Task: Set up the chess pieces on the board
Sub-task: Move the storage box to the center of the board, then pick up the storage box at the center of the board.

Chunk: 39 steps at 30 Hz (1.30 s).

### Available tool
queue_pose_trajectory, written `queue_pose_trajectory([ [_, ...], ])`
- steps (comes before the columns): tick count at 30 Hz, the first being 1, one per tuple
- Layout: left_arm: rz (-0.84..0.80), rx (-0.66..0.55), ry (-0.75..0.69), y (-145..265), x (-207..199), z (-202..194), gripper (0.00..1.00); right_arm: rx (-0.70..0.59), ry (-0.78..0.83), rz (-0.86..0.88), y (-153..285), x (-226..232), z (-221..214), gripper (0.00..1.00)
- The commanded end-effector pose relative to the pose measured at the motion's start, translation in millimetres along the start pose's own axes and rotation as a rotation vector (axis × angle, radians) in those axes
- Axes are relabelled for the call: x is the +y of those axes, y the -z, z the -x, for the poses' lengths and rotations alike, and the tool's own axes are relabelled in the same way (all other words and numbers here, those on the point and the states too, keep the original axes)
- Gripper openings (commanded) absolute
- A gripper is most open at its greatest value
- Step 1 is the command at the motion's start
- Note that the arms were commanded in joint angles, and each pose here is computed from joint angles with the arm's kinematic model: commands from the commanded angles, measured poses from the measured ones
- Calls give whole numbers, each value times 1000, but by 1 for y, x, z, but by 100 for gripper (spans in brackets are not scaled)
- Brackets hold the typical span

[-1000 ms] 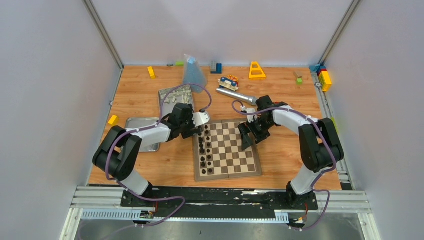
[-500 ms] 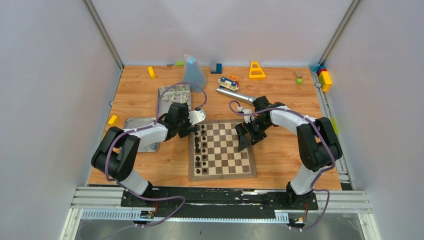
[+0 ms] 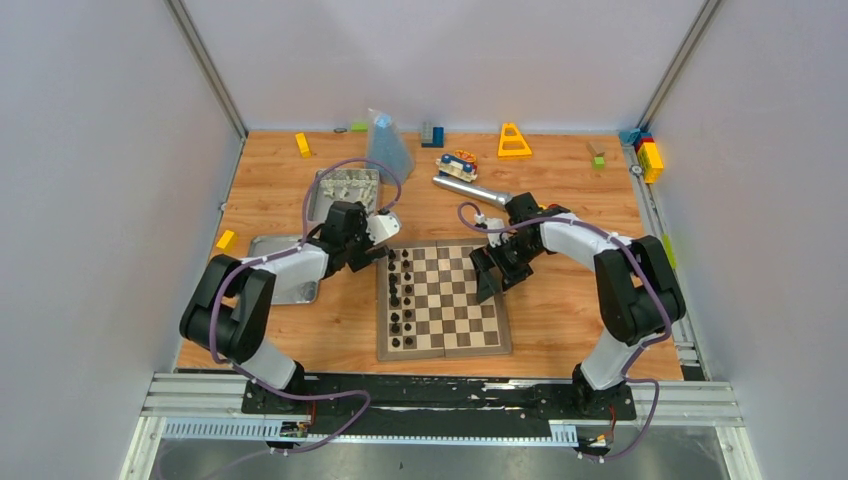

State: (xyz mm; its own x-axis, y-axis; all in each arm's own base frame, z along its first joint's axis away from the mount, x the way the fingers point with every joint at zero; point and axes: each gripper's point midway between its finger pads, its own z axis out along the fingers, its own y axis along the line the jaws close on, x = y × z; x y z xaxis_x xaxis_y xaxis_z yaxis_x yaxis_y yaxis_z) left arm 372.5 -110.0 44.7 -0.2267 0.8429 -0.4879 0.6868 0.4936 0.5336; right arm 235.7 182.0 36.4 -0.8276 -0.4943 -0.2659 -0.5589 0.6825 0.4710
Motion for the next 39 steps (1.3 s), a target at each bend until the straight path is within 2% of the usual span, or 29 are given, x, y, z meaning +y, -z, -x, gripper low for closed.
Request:
queue_pose_trajectory([
  [1,51,-37,29,15,18,6,100,-38,8,-73,9,-22,4,100],
  [10,-1,-19,33,54,3,-6,100,-150,20,-111,49,-34,26,99],
  [15,9,-25,36,77,5,-7,100,-212,37,-111,65,-33,35,99],
  [19,-19,5,65,80,11,-8,100,-269,61,-110,72,-28,42,98],
  [25,-47,94,258,70,37,-6,98,-314,76,-115,75,-26,48,97],
  [31,-11,112,451,58,77,0,96,-328,80,-109,74,-24,47,96],
  [39,63,253,625,9,137,-31,88,-334,80,-109,75,-23,46,95],
])
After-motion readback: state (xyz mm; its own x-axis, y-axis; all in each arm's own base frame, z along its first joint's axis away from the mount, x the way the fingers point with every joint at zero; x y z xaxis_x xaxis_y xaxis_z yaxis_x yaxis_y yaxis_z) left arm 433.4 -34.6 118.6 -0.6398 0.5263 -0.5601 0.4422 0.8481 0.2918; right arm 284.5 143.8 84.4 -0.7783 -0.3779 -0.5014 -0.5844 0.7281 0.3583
